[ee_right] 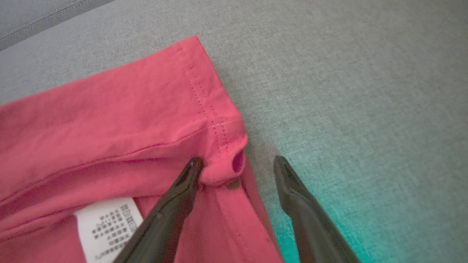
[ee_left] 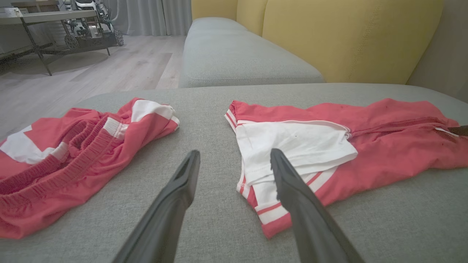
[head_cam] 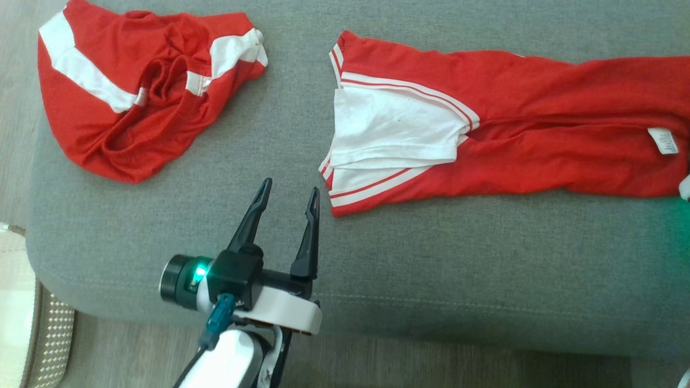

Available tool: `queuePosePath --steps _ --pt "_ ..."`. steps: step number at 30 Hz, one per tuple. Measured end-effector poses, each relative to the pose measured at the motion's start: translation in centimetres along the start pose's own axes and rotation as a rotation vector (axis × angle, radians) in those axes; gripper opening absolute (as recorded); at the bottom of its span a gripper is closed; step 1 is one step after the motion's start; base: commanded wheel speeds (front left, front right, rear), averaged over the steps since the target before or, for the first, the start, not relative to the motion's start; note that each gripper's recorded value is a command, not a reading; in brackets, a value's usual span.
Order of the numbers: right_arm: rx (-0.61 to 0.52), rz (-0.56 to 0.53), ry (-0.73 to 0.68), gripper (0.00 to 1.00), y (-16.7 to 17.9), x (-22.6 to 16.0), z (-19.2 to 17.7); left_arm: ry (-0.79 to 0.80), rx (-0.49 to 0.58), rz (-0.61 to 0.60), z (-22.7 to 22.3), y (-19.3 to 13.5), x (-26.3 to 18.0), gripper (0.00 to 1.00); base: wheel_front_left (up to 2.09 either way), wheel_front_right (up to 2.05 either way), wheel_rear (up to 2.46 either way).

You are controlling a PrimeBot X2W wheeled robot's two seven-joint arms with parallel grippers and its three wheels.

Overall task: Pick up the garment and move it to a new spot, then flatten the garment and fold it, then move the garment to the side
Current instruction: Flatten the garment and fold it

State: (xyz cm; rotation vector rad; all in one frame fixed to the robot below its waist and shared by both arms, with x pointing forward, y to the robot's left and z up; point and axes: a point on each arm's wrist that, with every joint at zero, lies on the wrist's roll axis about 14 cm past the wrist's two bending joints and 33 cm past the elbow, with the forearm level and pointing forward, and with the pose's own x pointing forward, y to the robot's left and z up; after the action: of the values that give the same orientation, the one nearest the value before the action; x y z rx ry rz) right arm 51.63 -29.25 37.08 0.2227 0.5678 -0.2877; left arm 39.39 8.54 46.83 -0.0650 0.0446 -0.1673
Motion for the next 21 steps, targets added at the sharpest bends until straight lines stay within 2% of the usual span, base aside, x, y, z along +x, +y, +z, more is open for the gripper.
queuePosePath --steps 5,6,7,8,10,11,17,21 --pt "0.002 0.012 0.065 1.00 0.7 0.1 -0.4 -0.013 0.006 -0.014 0.3 -0.2 0.3 1.00 0.00 0.00 0.00" --pt "0.002 0.012 0.065 0.96 0.7 0.1 -0.4 -0.013 0.006 -0.014 0.3 -0.2 0.3 1.00 0.00 0.00 0.00" --pt "0.006 0.014 0.077 0.87 0.8 0.0 -0.6 -0.017 0.007 -0.021 0.4 -0.3 0.3 1.00 0.00 0.00 0.00" --pt "0.011 0.017 0.089 0.69 0.9 0.0 -0.7 -0.020 0.009 -0.023 0.5 -0.4 0.3 1.00 0.00 0.00 0.00" --pt "0.024 0.024 0.108 0.10 1.1 -0.2 -1.0 -0.024 0.004 -0.023 0.6 -0.4 0.3 1.00 0.00 0.00 0.00" --pt "0.030 0.029 0.112 0.00 1.2 -0.3 -1.0 -0.026 0.004 -0.025 0.7 -0.4 0.3 1.00 0.00 0.00 0.00" --pt "0.041 0.034 0.071 0.00 1.1 -0.8 -0.3 -0.022 0.008 -0.037 0.5 -0.9 -0.2 1.00 0.00 0.00 0.00" --pt "0.039 0.000 0.050 0.00 -0.9 -1.5 0.1 -0.030 0.011 -0.039 0.7 -0.8 -0.2 1.00 0.00 0.00 0.00"
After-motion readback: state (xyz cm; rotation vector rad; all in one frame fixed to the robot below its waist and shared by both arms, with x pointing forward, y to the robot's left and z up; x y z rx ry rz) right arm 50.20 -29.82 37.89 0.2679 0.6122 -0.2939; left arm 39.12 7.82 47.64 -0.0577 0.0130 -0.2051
